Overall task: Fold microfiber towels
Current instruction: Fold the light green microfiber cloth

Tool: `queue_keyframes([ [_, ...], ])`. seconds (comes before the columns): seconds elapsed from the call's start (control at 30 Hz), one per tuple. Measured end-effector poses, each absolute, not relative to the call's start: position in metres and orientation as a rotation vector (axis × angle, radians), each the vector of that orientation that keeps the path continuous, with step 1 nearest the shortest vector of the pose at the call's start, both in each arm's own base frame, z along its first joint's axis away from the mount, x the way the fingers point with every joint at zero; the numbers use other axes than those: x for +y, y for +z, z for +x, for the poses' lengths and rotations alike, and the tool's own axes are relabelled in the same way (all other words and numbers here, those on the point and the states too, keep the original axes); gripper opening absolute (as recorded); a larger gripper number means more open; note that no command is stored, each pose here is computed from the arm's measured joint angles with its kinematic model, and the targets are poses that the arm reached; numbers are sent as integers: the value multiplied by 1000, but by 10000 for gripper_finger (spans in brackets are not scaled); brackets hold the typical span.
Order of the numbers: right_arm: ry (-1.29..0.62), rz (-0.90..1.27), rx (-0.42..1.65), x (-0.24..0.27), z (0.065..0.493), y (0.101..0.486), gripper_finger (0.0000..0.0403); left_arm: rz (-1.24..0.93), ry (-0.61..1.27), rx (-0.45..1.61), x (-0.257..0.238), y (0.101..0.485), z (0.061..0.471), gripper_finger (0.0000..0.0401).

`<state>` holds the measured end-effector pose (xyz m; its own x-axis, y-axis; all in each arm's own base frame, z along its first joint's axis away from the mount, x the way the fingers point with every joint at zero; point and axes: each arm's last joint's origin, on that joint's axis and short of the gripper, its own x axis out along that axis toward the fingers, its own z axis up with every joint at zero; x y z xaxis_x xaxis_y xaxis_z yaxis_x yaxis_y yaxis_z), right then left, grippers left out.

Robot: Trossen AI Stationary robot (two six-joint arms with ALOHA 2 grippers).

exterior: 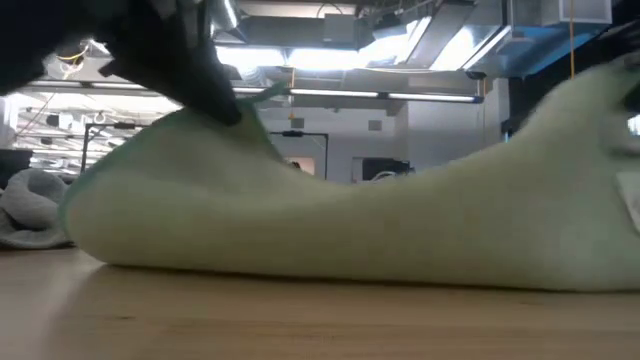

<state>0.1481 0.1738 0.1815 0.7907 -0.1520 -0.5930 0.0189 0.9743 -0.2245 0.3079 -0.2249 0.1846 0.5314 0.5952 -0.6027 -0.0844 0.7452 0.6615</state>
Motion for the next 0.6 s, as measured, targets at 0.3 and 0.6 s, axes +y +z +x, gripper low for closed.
queue_keyframes([
  [0.3, -258, -290, 806, 131, 170, 179, 8, 562, 649, 999, -192, 171, 298, 0],
  [0.6, -278, -273, 909, 105, 188, 177, 8, 554, 727, 1068, -158, 137, 293, 0],
])
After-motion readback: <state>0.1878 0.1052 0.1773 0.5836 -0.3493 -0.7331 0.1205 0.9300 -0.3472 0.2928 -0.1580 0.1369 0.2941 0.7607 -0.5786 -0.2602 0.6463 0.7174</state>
